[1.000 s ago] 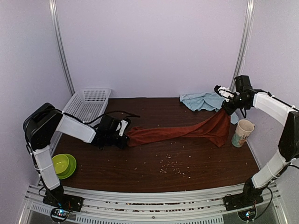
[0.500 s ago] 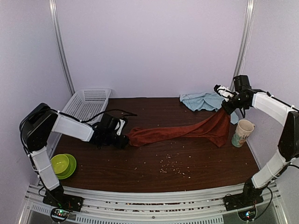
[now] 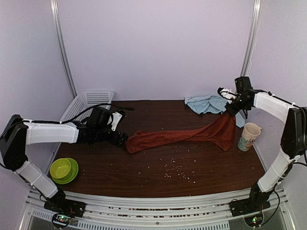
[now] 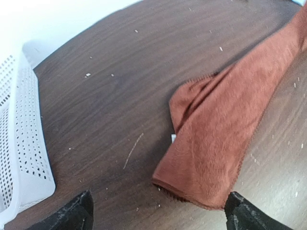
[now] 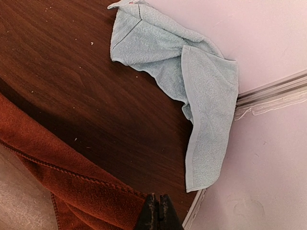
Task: Roll the towels
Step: Flatten out the towel at the center of the board.
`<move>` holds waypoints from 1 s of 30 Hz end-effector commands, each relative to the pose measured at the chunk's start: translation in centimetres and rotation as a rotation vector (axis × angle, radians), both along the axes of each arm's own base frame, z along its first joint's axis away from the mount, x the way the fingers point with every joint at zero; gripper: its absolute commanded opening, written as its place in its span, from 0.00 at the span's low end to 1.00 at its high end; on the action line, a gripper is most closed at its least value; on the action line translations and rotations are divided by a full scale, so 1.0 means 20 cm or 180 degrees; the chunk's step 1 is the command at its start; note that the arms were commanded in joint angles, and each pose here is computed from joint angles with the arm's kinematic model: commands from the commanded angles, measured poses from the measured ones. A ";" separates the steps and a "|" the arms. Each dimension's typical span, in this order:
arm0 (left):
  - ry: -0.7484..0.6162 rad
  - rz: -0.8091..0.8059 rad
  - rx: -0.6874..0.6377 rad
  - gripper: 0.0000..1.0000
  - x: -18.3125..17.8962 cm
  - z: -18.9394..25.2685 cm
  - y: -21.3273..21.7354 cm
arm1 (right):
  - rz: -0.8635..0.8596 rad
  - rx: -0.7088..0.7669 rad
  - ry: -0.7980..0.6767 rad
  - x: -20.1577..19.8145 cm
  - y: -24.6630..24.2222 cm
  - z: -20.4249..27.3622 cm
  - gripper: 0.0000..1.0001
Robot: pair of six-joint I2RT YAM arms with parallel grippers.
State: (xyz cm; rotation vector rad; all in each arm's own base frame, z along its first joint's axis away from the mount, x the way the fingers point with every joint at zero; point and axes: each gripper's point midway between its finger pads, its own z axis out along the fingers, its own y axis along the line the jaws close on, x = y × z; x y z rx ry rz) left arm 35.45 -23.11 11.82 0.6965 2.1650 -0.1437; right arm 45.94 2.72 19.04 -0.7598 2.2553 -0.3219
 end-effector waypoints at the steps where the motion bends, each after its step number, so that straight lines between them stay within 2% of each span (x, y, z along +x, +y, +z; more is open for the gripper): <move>1: 0.0063 -0.0296 0.0339 0.98 -0.05 -0.04 0.01 | -0.0164 -0.0058 -0.0128 0.08 -0.03 0.06 0.00; 4: 0.0031 -0.0452 0.0430 0.98 -0.06 -0.03 -0.02 | -0.0237 -0.0054 -0.0183 0.13 -0.04 0.07 0.00; 10: -0.0437 -0.1567 0.0900 0.97 -0.29 -0.04 -0.30 | -0.0360 -0.0024 -0.0216 0.26 -0.05 0.09 0.00; 14: -0.0657 -0.1892 0.1208 0.92 -0.36 -0.08 -0.36 | -0.0365 0.0046 -0.0157 0.30 -0.03 0.07 0.00; 18: -0.0776 -0.1941 0.1353 0.91 -0.40 -0.08 -0.35 | -0.0328 0.0120 -0.0126 0.30 -0.01 0.04 0.00; 23: -0.0803 -0.1884 0.1833 0.90 -0.41 -0.18 -0.29 | -0.0299 0.0166 -0.0111 0.29 0.00 0.04 0.00; 30: -0.0642 -0.1793 0.2375 0.76 -0.34 -0.37 -0.24 | -0.0268 0.0215 -0.0111 0.28 0.02 0.04 0.00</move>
